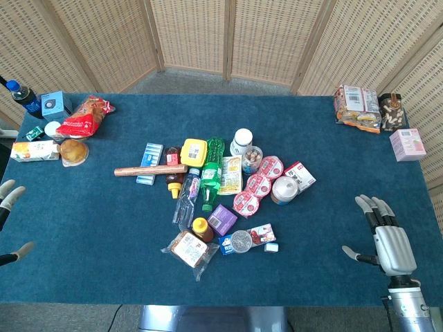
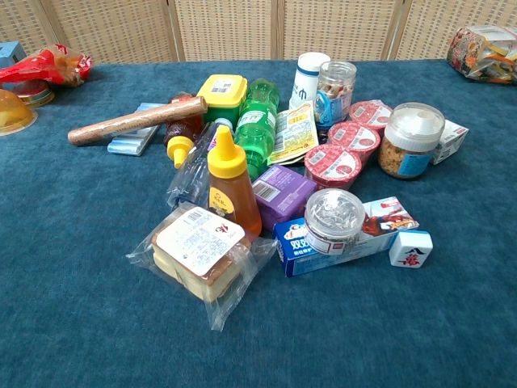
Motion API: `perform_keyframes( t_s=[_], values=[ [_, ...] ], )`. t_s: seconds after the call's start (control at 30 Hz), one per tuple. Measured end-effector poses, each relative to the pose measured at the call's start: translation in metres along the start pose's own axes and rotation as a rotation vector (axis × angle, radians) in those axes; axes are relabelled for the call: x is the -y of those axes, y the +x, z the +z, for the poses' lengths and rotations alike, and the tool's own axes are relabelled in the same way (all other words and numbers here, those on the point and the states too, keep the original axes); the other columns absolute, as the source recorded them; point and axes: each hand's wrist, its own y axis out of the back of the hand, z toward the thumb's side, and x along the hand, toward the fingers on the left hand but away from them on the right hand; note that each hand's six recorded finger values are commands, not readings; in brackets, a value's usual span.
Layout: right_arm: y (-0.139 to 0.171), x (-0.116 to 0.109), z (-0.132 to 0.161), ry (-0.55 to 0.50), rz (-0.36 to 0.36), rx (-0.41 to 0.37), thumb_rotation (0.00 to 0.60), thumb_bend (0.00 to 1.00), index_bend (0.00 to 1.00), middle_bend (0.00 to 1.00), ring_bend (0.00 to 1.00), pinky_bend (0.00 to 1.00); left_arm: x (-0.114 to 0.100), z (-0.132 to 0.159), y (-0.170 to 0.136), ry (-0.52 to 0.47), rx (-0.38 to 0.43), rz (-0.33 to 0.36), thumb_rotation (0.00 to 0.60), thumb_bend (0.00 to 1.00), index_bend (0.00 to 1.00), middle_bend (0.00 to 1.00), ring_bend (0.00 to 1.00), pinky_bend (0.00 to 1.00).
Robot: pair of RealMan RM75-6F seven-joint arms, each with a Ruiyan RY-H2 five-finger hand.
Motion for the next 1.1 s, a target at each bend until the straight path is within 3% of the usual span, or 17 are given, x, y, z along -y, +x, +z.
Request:
perform_keyframes(
  t_s=[0.47, 0.67, 1.1],
  values=[
    [-0.010, 0.019, 0.003, -0.016, 0.068, -0.011, 0.600, 0.00, 0.00, 0.00, 0.00, 0.00, 0.000, -0.002, 0.001, 0.001, -0.004, -0.002, 0.600, 0.03, 0.10, 0.00, 0.00, 0.00],
    [-0.045, 0.035, 0.021, -0.023, 0.121, -0.057, 0.600, 0.00, 0.00, 0.00, 0.00, 0.00, 0.002, -0.002, 0.002, 0.012, -0.010, -0.002, 0.600, 0.03, 0.10, 0.00, 0.00, 0.00],
    [-0.135, 0.082, 0.097, -0.009, 0.229, -0.143, 0.600, 0.00, 0.00, 0.00, 0.00, 0.00, 0.003, -0.009, 0.005, 0.019, -0.031, -0.003, 0.600, 0.03, 0.10, 0.00, 0.00, 0.00]
  ],
)
